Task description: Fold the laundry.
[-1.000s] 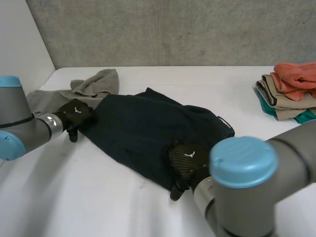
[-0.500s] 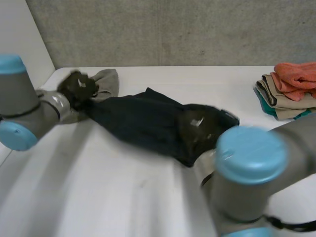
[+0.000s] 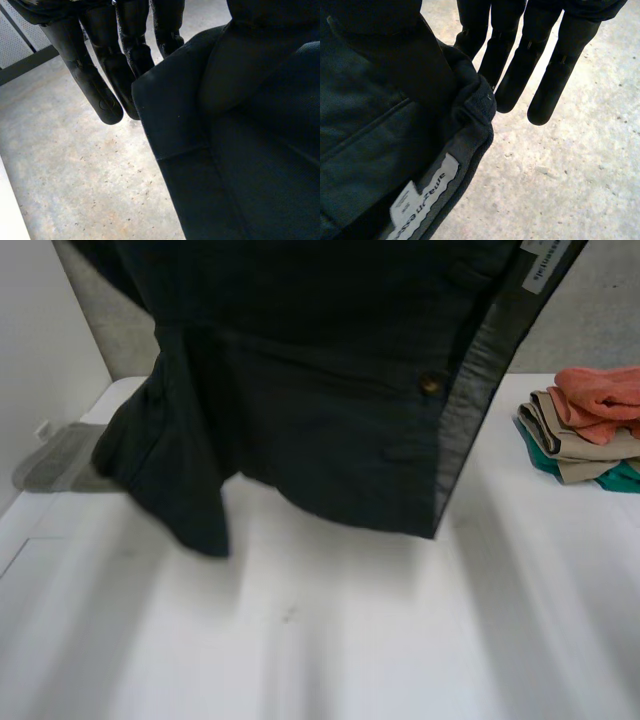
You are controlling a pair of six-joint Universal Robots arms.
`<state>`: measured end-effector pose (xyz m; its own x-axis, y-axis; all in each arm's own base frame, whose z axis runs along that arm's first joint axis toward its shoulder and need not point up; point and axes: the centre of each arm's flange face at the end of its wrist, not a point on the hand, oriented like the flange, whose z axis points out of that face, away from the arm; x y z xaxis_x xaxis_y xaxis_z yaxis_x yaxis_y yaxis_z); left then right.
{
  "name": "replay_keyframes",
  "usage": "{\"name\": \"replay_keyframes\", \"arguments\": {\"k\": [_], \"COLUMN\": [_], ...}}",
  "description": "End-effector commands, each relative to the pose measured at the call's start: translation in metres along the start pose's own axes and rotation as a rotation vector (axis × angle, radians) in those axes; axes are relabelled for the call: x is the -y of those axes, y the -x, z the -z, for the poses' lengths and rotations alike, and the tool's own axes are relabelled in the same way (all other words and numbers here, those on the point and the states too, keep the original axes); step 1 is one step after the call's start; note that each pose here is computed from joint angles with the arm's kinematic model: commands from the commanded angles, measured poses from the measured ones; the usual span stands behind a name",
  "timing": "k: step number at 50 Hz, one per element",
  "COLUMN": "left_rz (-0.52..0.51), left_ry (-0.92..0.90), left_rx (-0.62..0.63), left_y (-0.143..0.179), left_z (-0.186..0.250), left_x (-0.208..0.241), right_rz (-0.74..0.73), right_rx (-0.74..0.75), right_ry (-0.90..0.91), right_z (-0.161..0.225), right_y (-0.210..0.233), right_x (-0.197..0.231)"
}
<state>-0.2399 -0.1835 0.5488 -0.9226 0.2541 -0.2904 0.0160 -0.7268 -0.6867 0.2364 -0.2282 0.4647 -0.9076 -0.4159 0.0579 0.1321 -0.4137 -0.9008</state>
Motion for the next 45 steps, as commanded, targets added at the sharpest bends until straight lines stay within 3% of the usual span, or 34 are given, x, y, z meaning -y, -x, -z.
{"name": "replay_keyframes", "arguments": {"k": [1,13,23,28,35,39,45], "left_rz": [-0.024,-0.088,-0.095,-0.124,-0.142,-0.141,-0.122], "left_ry": [0.160,0.455,0.487,0.542,0.564,0.602,0.714], "left_rx": [-0.052,-0.196,-0.201,-0.129,-0.045,-0.044,-0.145], "left_y": [-0.025,-0.085,-0.127,-0.118,-0.090,-0.081,-0.085], "left_z": [-0.022,-0.010,0.011,0.009,-0.009,-0.007,0.023], "left_x": [-0.077,-0.279,-0.386,-0.387,-0.340,-0.309,-0.266], "right_rz": [-0.057,0.006,0.227,0.341,0.298,0.296,0.341], "right_rx": [-0.031,-0.039,-0.080,-0.159,-0.145,-0.094,0.074], "right_ry": [0.108,0.370,0.208,0.066,0.046,0.085,0.276], "right_z": [-0.012,-0.033,-0.055,-0.071,-0.079,-0.075,-0.050], "right_y": [-0.015,-0.014,0.004,-0.002,-0.008,-0.007,-0.004], "right_x": [-0.043,-0.214,-0.319,-0.331,-0.295,-0.263,-0.226]}}
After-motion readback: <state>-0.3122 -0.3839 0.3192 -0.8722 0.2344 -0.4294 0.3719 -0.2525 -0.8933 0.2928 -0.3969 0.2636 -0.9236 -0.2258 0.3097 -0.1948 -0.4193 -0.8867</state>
